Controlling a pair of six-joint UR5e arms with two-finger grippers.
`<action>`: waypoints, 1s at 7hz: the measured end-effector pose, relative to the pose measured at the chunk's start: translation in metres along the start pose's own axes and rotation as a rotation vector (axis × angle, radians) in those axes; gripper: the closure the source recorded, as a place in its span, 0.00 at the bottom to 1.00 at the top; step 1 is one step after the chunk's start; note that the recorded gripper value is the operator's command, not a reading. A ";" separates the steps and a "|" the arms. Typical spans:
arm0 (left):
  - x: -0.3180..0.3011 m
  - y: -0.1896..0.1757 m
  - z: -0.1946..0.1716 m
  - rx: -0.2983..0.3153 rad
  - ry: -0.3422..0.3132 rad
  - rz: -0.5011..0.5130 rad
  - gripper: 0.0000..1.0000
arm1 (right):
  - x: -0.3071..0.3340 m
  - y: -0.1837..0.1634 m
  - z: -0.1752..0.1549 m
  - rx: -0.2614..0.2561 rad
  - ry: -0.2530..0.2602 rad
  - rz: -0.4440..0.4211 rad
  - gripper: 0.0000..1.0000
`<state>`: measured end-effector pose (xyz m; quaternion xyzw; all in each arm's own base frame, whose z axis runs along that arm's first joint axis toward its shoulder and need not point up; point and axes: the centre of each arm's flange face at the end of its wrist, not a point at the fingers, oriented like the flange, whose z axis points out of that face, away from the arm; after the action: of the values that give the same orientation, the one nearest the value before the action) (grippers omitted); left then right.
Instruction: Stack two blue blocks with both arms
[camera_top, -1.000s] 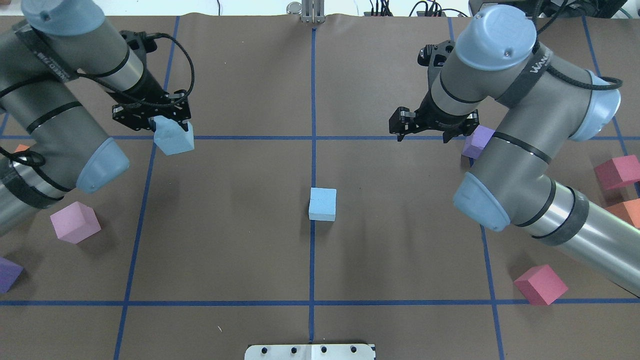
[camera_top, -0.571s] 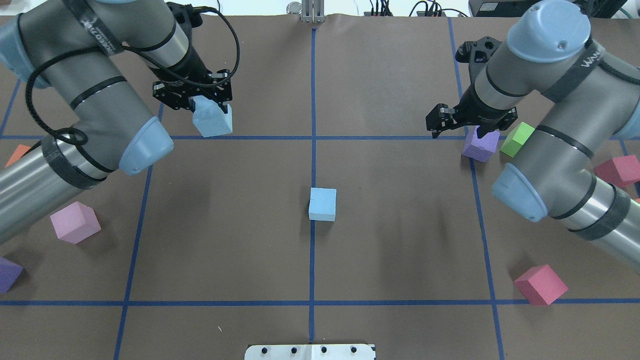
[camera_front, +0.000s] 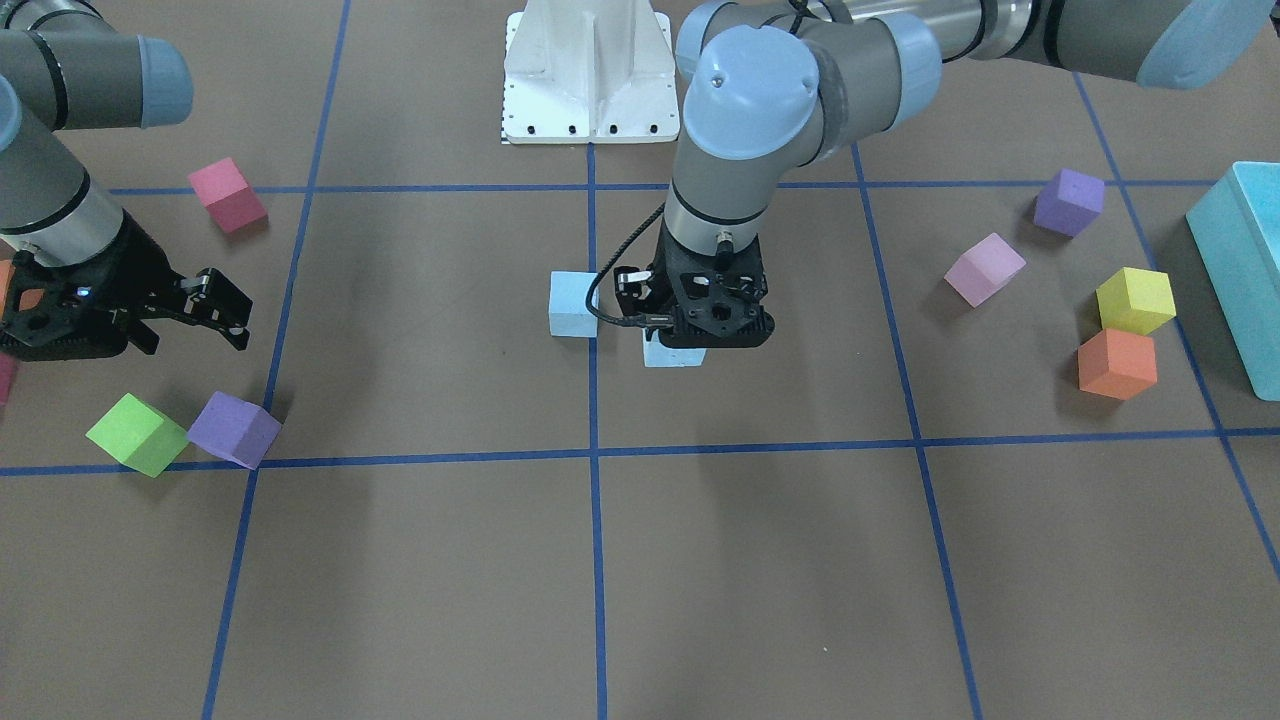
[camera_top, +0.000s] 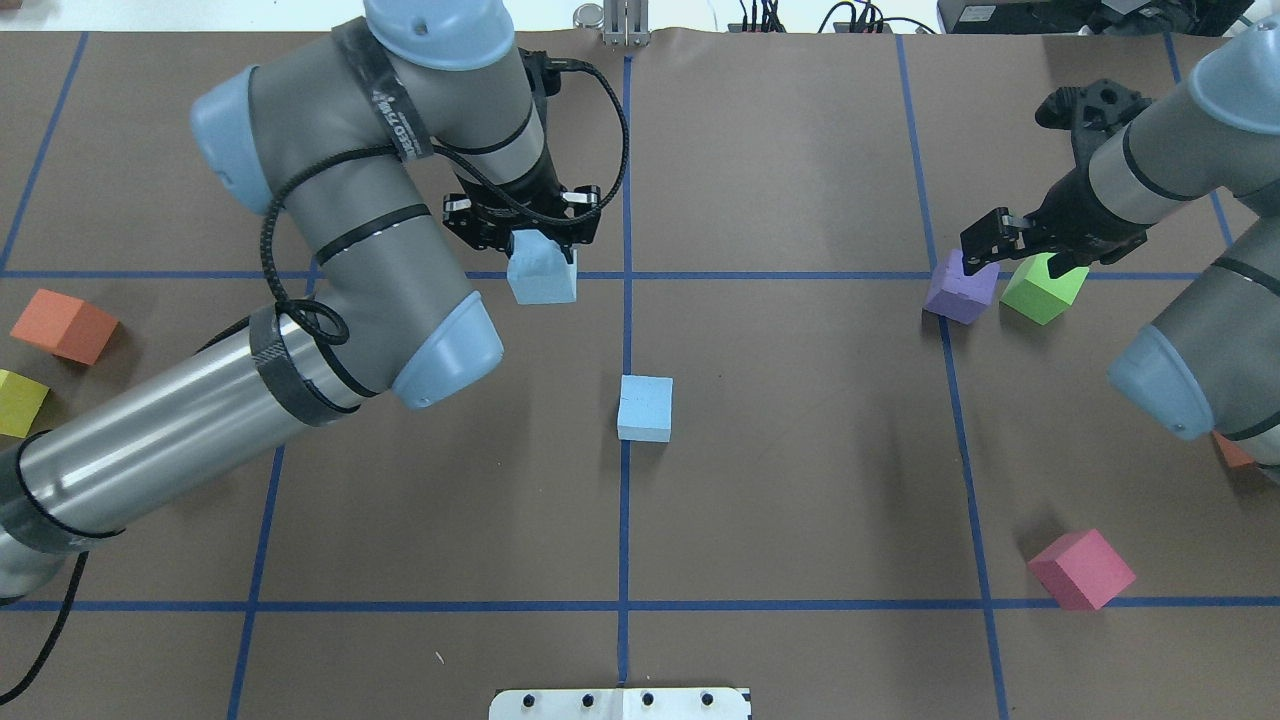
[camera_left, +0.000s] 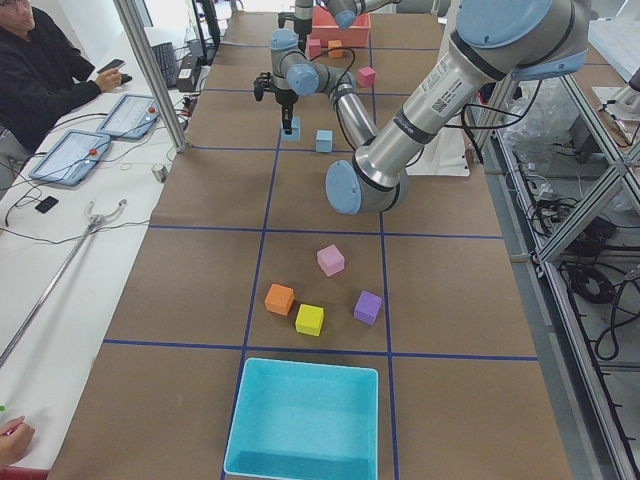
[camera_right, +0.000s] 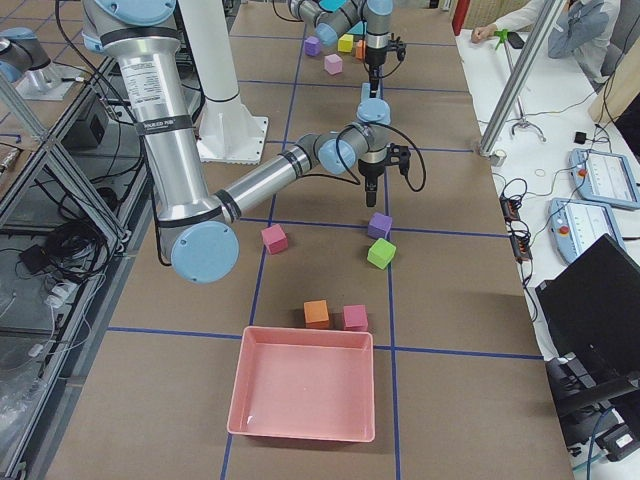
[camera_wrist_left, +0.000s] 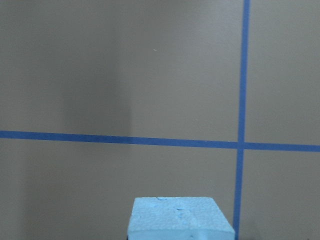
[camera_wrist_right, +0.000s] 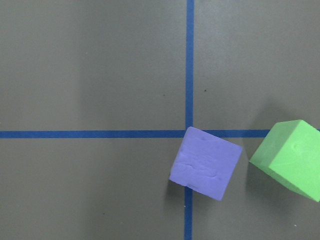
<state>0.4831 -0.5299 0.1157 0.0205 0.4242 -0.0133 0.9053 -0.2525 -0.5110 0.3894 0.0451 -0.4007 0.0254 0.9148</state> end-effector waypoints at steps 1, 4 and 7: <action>0.029 0.009 0.004 -0.003 -0.002 0.013 0.49 | 0.009 0.000 -0.002 0.005 0.003 0.003 0.00; 0.071 0.037 0.033 0.008 -0.039 0.030 0.49 | 0.016 -0.003 -0.008 0.016 0.004 0.010 0.00; 0.081 0.065 0.054 -0.009 -0.046 0.030 0.49 | 0.015 -0.004 -0.010 0.020 0.001 0.008 0.00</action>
<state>0.5794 -0.4679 0.0899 0.0224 0.4027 0.0018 0.9150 -0.2347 -0.5141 0.3930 0.0527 -0.4001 0.0332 0.9143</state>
